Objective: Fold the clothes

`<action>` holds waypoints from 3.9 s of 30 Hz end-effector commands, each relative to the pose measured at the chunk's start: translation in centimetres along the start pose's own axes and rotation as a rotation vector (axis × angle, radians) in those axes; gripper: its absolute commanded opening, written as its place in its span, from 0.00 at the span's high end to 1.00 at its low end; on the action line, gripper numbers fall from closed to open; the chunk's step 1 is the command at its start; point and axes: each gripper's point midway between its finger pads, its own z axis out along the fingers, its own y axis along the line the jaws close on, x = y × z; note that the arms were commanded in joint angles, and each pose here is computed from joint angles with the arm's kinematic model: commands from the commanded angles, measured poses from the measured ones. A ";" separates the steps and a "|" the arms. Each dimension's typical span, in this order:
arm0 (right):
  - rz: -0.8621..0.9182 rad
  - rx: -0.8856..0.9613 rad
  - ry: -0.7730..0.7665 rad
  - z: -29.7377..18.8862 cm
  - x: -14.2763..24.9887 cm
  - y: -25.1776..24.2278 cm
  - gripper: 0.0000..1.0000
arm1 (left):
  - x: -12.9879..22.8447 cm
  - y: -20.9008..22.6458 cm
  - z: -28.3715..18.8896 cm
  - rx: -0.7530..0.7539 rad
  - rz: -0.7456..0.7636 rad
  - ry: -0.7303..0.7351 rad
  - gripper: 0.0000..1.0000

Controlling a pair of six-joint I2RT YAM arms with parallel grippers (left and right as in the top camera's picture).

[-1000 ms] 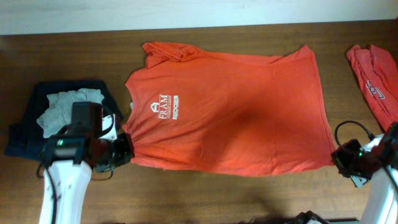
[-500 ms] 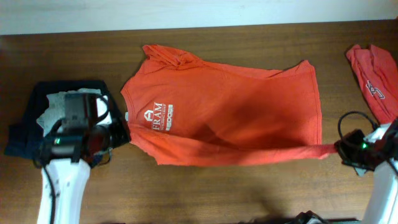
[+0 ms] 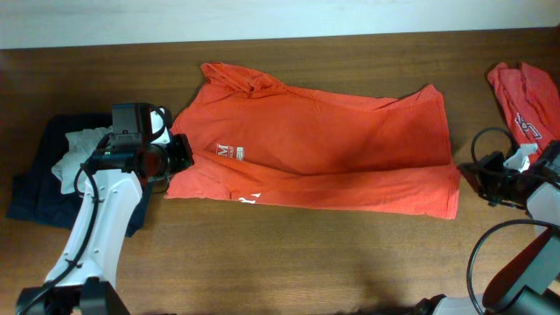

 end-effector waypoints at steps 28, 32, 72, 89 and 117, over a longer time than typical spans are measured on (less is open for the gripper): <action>-0.168 0.265 0.286 0.4 9.6 0.7 0.25 | 2.0 -4.7 -1.0 0.049 0.292 0.190 0.43; -0.107 0.363 0.315 0.1 10.9 -1.0 0.19 | 4.6 -2.7 -0.2 -0.039 0.126 0.309 0.24; 0.027 0.557 0.159 2.5 9.9 -7.1 0.95 | 13.7 2.5 8.3 -0.137 -0.165 0.603 0.99; 0.270 0.643 0.058 -3.5 7.1 -12.9 0.87 | 17.7 1.7 5.4 -0.145 -0.138 0.799 0.99; -0.235 0.042 0.030 -1.2 3.7 4.3 0.26 | -3.9 -15.7 7.2 0.394 0.259 0.042 0.51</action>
